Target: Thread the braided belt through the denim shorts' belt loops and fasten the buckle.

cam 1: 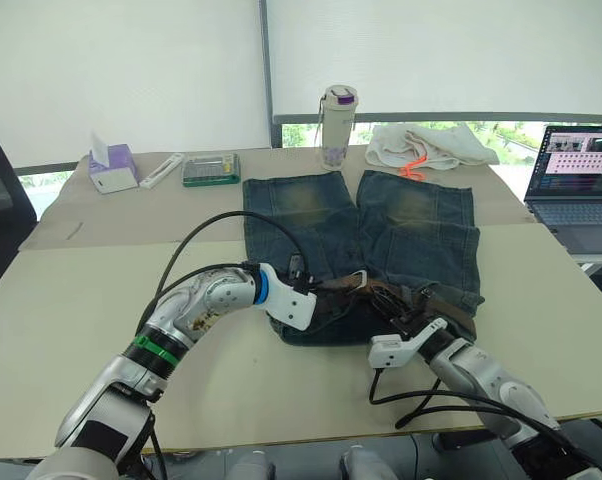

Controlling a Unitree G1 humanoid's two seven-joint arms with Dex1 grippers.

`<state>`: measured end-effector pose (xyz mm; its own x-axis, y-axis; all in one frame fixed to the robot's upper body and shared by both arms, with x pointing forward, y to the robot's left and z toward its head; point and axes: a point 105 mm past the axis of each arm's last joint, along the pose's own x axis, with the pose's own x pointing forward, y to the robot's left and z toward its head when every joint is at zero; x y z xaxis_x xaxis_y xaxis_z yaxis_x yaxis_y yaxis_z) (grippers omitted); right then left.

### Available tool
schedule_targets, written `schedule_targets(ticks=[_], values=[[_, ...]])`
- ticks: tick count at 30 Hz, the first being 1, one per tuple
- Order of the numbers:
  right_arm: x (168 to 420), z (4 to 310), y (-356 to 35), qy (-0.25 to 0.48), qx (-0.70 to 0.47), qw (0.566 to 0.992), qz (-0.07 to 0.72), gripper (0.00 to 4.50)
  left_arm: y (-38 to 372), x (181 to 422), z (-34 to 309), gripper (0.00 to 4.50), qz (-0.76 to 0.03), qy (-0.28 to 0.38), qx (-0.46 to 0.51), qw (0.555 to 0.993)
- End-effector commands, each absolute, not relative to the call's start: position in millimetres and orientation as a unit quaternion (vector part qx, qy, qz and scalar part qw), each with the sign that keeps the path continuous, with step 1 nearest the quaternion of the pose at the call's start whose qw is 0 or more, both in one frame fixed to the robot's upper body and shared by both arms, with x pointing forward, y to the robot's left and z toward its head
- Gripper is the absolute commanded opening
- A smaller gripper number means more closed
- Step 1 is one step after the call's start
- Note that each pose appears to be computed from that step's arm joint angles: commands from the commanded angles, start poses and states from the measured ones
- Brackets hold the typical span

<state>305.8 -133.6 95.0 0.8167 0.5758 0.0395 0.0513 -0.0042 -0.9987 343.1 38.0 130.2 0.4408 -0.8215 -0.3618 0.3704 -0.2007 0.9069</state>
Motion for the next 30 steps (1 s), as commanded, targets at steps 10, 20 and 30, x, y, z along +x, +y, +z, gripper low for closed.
schedule_targets(ticks=[10,20,30], values=[[299.3,99.5,-122.8,-0.250,-0.601,0.730,0.209,0.01,0.1,348.7,141.0,0.00,-0.469,-0.248,0.529,0.662],[282.4,98.7,-141.8,-0.090,-0.349,0.880,0.309,2.31,-12.8,351.3,125.7,0.00,-0.463,-0.247,0.493,0.694],[283.0,133.6,-152.6,0.026,0.187,0.954,0.232,3.71,-19.7,344.7,117.7,0.00,-0.462,-0.267,0.486,0.692]])
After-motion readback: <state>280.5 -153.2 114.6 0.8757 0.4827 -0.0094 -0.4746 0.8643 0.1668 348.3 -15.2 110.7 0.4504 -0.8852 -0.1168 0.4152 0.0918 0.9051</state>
